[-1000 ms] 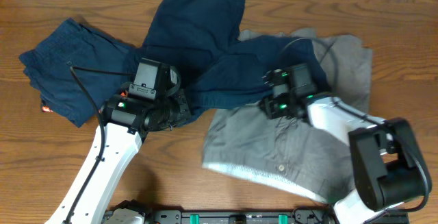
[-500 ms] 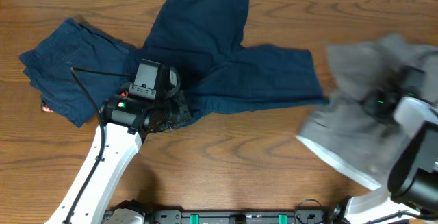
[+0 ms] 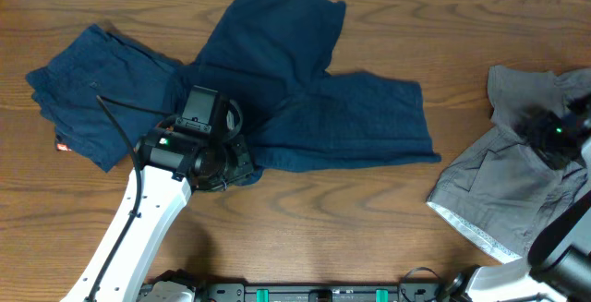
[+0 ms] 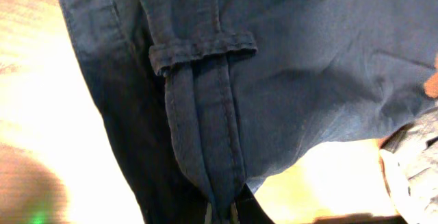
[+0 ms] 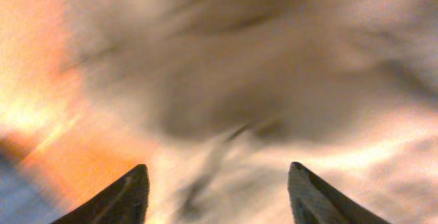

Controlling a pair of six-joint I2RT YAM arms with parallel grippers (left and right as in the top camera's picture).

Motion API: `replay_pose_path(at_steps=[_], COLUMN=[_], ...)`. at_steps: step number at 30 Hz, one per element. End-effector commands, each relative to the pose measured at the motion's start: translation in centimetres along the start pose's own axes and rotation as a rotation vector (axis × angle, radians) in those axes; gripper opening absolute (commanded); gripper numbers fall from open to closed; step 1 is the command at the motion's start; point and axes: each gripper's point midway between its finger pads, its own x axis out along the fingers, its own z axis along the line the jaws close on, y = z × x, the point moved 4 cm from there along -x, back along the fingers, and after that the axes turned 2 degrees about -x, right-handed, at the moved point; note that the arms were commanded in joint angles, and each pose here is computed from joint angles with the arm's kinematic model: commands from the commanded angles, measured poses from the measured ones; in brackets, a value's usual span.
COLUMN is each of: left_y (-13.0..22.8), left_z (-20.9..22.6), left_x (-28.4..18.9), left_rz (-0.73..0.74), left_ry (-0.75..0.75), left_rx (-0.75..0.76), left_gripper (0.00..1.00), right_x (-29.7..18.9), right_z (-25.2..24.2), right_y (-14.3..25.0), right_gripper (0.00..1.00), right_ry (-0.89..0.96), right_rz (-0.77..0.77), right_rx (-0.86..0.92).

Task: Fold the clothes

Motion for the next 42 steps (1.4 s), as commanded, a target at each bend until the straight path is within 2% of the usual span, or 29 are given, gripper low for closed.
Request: replay_pose_path(at_steps=[1,5,9,18,26,28,29,30,32,33,35,36,37,40,42], left_y=[0.3,0.8,1.2,2.3,2.9,3.0,3.0,3.1,3.1,3.1,3.1,3.1,3.1,3.1,3.1], left_z=[0.7,1.2,1.7,3.0,3.4,3.4,3.5,3.5,3.5,3.5,3.5,3.5,3.5,3.5,3.5], left_x=[0.1,0.4,0.8,2.0,2.0,2.0,1.9,1.9,1.9,1.9,1.9,1.9,1.9,1.9,1.9], left_rz=[0.019,0.042,0.06,0.104,0.13,0.135,0.137,0.138,0.14,0.14,0.14,0.14,0.14,0.14,0.14], left_ry=[-0.037,-0.055,-0.069,-0.103,-0.123,-0.127,-0.129,-0.129,-0.131,-0.131,-0.131,-0.131,-0.131,-0.131,-0.131], left_rx=[0.002,-0.005,-0.011,-0.025,-0.033,-0.035,-0.036,-0.036,-0.036,-0.036,-0.036,-0.036,-0.036,-0.036,-0.036], left_gripper=[0.06,0.06,0.06,0.06,0.07,0.11,0.17,0.27,0.28,0.28,0.28,0.28,0.28,0.28,0.28], right_x=[-2.1,-1.4,0.1,3.6,5.6,5.7,5.8,5.8,5.8,5.8,5.8,5.8,5.7,5.3,4.9], right_z=[5.6,6.7,7.0,7.5,8.8,9.1,9.2,9.3,9.4,9.3,8.4,7.9,7.0,4.0,2.3], right_y=[2.9,9.1,13.3,16.8,17.0,16.9,16.9,16.9,17.1,17.1,17.1,17.1,17.1,16.7,16.4], right_gripper=[0.72,0.83,0.84,0.79,0.77,0.72,0.68,0.61,0.47,0.43,0.29,0.27,0.31,0.59,0.82], right_ry=[-0.173,-0.085,-0.065,-0.122,-0.122,-0.122,-0.125,-0.126,-0.125,-0.118,-0.064,-0.036,0.017,0.193,0.278], right_rz=[0.082,0.319,0.439,0.446,0.355,0.342,0.338,0.337,0.341,0.34,0.339,0.338,0.337,0.316,0.306], right_rx=[-0.174,-0.23,-0.243,-0.152,-0.127,-0.125,-0.13,-0.135,-0.138,-0.138,-0.134,-0.127,-0.121,-0.107,-0.091])
